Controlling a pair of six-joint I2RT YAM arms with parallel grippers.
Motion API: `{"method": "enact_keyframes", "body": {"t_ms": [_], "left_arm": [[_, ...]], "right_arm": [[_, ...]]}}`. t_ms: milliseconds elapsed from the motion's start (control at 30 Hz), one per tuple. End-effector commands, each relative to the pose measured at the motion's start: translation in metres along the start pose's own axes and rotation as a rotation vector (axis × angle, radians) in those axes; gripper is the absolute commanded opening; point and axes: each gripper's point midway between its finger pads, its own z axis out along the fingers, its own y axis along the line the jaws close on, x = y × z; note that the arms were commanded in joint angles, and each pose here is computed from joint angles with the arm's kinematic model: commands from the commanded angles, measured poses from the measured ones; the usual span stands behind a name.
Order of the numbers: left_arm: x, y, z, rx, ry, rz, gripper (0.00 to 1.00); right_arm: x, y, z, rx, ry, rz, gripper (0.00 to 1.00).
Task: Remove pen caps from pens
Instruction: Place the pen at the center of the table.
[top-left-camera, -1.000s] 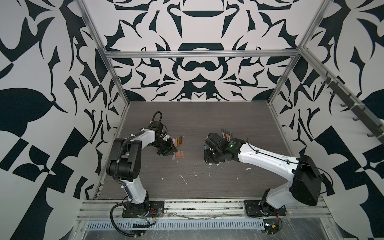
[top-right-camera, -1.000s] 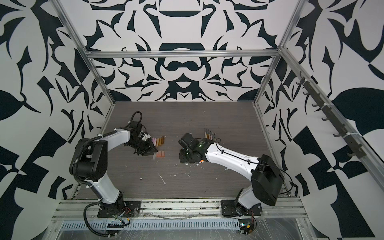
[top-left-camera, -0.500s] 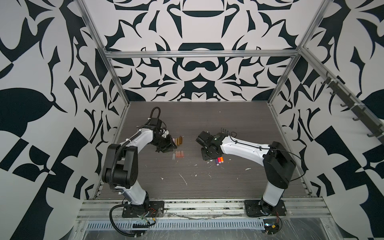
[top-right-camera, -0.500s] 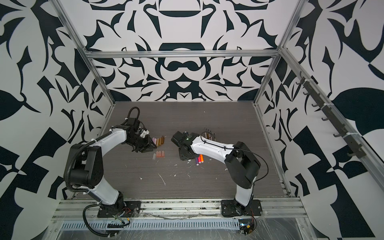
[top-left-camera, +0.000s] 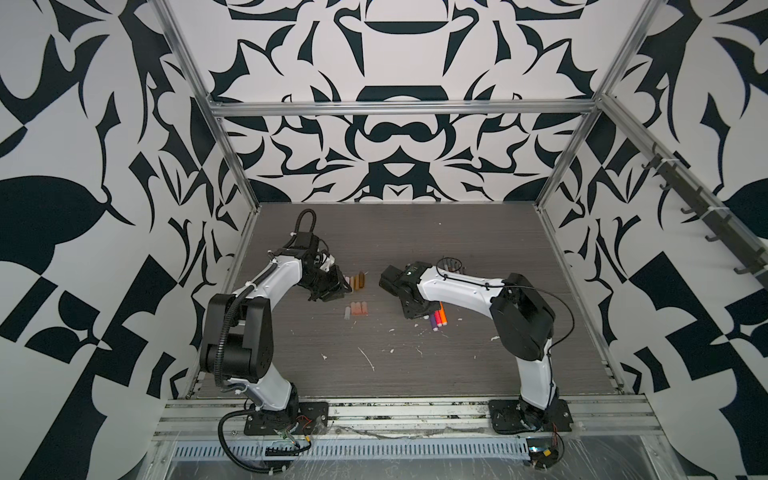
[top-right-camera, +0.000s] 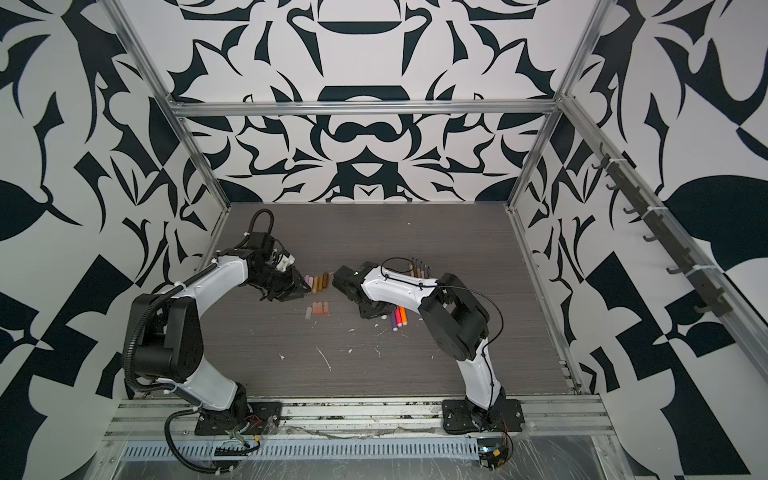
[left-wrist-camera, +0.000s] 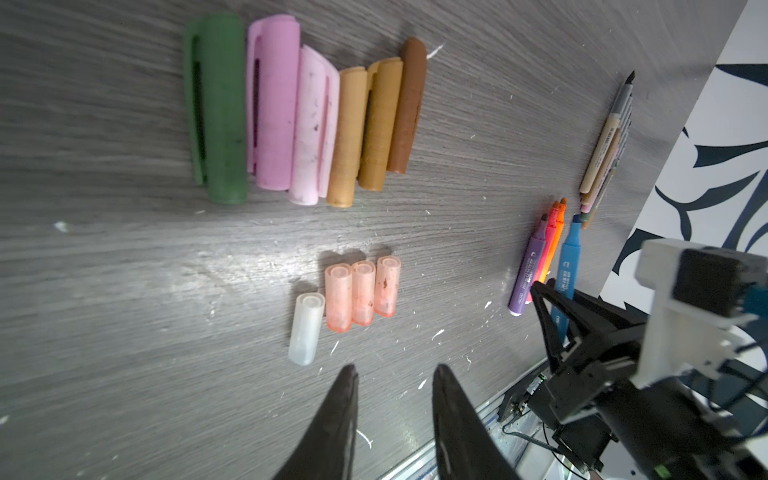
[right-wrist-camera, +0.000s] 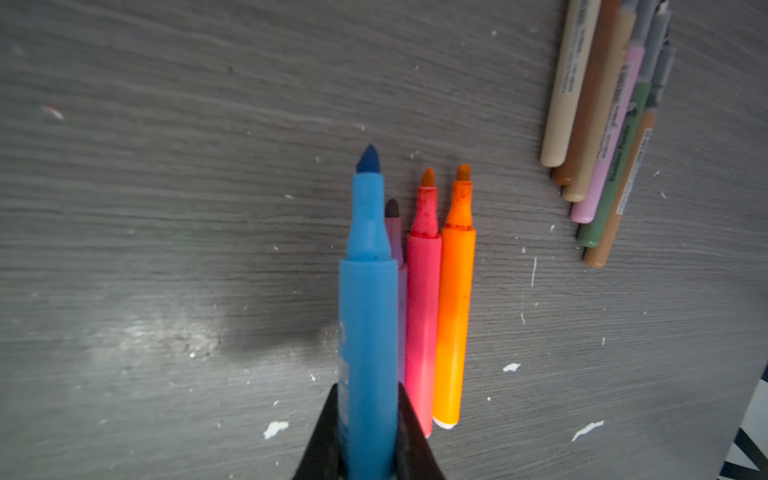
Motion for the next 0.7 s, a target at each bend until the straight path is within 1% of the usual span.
{"method": "enact_keyframes", "body": {"t_ms": [0, 233, 400, 467, 567, 667], "left_arm": [[0.007, 0.003, -0.003, 0.011, 0.019, -0.015, 0.34], [0.011, 0.005, -0.002, 0.019, 0.021, -0.029, 0.34], [0.018, 0.003, -0.003, 0.047, 0.019, -0.055, 0.34], [0.023, 0.003, -0.004, 0.057, 0.015, -0.07, 0.35], [0.031, 0.003, -0.006, 0.067, 0.011, -0.09, 0.37], [0.043, 0.004, -0.009, 0.08, 0.016, -0.109, 0.38]], "right_arm": [[-0.001, -0.011, -0.009, 0.062, -0.009, 0.01, 0.04], [0.002, -0.013, -0.007, 0.075, 0.002, -0.003, 0.22], [-0.001, -0.013, -0.01, 0.072, -0.007, -0.008, 0.24], [-0.002, -0.013, -0.012, 0.072, -0.011, -0.014, 0.28], [-0.003, -0.012, -0.012, 0.069, -0.012, -0.019, 0.28], [-0.004, -0.012, -0.014, 0.064, -0.015, -0.019, 0.28]]}}
